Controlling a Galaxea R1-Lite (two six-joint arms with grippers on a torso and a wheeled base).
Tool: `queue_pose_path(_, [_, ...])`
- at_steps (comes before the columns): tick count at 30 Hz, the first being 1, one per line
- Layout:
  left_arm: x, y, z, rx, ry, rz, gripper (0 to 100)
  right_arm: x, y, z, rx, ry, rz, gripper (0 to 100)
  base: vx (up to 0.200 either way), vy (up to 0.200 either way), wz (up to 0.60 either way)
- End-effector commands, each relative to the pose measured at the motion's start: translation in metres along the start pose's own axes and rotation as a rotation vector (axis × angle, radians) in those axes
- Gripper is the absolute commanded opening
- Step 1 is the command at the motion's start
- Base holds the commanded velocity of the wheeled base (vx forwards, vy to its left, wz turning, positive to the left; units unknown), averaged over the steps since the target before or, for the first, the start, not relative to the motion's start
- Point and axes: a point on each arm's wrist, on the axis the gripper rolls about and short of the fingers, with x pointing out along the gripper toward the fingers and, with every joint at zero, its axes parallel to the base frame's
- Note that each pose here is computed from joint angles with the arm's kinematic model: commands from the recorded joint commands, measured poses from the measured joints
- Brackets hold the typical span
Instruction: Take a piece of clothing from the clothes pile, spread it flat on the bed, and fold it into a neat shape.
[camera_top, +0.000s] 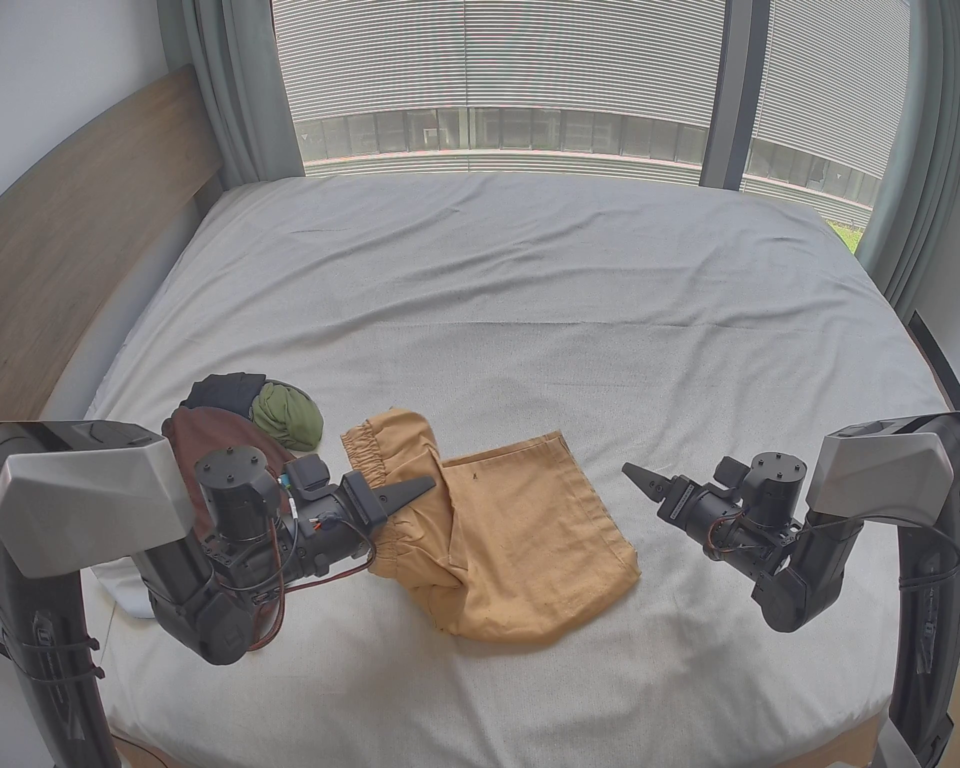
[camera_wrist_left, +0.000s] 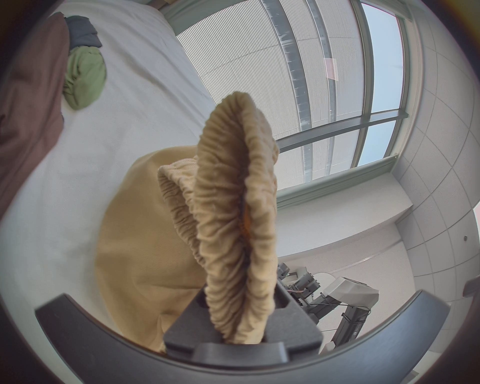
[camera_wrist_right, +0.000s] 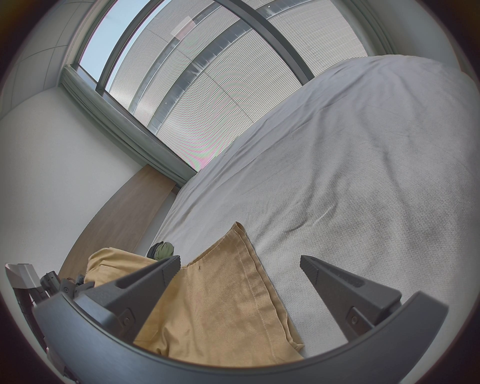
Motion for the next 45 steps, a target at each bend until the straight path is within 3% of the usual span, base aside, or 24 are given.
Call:
queue_pose_path(1, [0.02,-0.005,-0.009,0.006,0.016,-0.038,0,0.0,0.0,0.002,-0.001,-0.007,0.001,100,0.0,0.0,0.0])
queue_pose_path(12, [0.062,0.009,-0.021,0.004,0.023,-0.042,0,0.0,0.0,0.004,-0.002,-0.013,0.001,100,0.0,0.0,0.0])
queue_pose_path(25, [0.096,0.007,-0.03,-0.039,0.067,-0.061,0,0.0,0.0,0.005,-0.001,-0.016,0.002,100,0.0,0.0,0.0])
queue_pose_path(45, [0.112,0.012,-0.045,-0.051,0.116,-0.046,0,0.0,0.0,0.006,-0.003,-0.019,0.004,100,0.0,0.0,0.0])
